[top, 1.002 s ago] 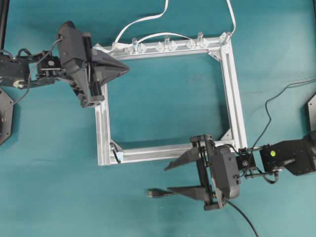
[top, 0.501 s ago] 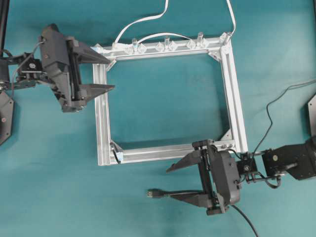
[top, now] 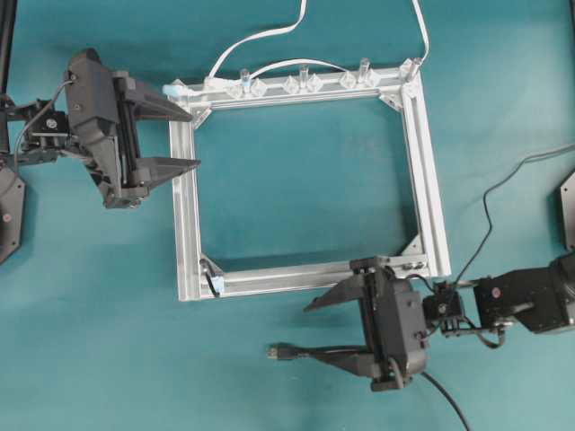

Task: Insert the wire through the string loop located on the left side.
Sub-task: 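Open both grippers and move the right gripper toward the black USB cable, then lower the right gripper and grasp the USB cable just behind the plug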

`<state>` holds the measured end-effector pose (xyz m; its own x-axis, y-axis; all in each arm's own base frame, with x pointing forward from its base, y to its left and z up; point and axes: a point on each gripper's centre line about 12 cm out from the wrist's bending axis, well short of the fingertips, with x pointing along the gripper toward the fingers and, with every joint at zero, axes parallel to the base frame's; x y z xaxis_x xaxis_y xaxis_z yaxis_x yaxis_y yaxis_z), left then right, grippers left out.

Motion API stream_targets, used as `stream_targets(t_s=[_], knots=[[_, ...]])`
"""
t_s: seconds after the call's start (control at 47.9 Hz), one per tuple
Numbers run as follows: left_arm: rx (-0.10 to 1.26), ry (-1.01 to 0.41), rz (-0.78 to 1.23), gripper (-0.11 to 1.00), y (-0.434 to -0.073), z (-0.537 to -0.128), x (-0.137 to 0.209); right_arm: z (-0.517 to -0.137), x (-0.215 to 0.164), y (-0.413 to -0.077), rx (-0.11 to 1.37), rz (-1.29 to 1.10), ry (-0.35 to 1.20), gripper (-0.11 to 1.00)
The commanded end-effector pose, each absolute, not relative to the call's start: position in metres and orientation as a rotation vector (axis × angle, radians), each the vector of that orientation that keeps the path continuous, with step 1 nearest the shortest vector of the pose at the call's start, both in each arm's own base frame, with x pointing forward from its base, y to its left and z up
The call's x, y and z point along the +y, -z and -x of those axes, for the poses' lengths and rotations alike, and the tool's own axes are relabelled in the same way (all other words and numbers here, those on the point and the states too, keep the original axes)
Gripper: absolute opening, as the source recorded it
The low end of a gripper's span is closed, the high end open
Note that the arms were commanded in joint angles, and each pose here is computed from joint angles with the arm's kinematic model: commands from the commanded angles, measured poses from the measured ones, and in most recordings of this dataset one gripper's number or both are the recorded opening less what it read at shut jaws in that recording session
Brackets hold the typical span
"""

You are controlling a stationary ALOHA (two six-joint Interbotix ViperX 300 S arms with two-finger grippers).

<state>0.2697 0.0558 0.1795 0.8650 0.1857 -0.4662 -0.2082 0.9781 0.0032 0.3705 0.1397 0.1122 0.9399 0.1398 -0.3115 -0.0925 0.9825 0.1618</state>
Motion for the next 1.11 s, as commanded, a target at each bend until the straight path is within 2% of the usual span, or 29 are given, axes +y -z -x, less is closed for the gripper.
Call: stream_targets(t_s=[0.0, 1.086], knots=[[0.463, -0.206, 0.054, 0.83, -0.185, -0.271, 0.055, -0.376, 0.146, -0.121, 0.312, -0.155, -0.132, 0.78], [0.489, -0.205, 0.057, 0.83, -0.182, -0.269, 0.055, -0.386, 0.16, -0.089, 0.467, -0.151, -0.15, 0.78]])
